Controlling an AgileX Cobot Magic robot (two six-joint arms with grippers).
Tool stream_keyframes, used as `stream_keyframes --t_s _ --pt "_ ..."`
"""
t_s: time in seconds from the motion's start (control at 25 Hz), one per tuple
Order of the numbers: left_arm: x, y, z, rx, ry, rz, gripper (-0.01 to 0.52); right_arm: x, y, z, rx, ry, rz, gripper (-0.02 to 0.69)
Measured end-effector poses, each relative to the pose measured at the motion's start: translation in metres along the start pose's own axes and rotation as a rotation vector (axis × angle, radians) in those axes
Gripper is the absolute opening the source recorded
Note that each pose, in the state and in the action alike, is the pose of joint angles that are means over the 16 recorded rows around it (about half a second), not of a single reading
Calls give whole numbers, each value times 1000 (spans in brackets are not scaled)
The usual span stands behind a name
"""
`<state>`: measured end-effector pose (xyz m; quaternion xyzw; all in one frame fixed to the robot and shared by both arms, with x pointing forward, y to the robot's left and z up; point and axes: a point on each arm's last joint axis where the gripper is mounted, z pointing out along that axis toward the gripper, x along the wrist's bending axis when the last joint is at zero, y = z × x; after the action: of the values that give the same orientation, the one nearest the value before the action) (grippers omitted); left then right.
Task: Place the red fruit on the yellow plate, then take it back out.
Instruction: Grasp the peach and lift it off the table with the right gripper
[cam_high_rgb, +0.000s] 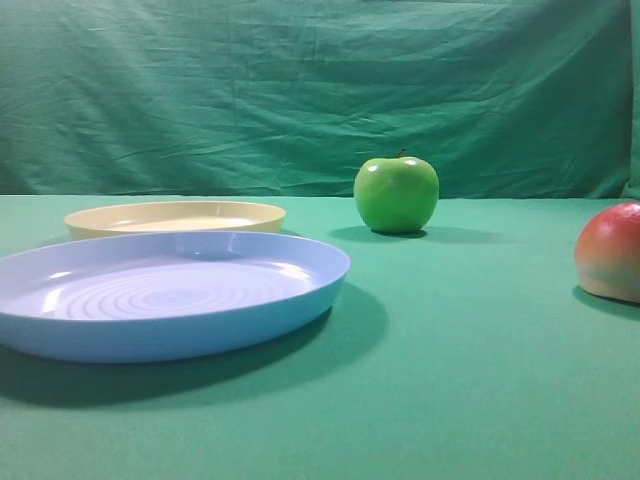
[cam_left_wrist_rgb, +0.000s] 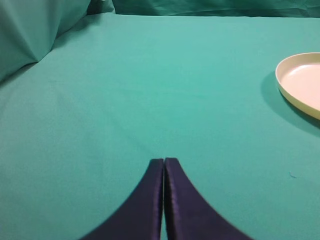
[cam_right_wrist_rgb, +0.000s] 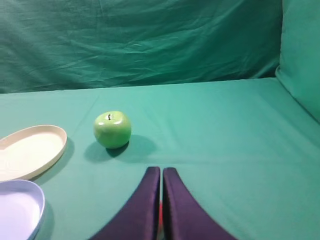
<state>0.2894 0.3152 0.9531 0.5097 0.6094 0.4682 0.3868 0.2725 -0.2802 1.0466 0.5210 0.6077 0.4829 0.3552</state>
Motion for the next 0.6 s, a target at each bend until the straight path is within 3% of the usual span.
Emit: stream_keyframes --t_s 0.6 --pt "0 0 0 0 0 0 0 7 49 52 470 202 -123 0"
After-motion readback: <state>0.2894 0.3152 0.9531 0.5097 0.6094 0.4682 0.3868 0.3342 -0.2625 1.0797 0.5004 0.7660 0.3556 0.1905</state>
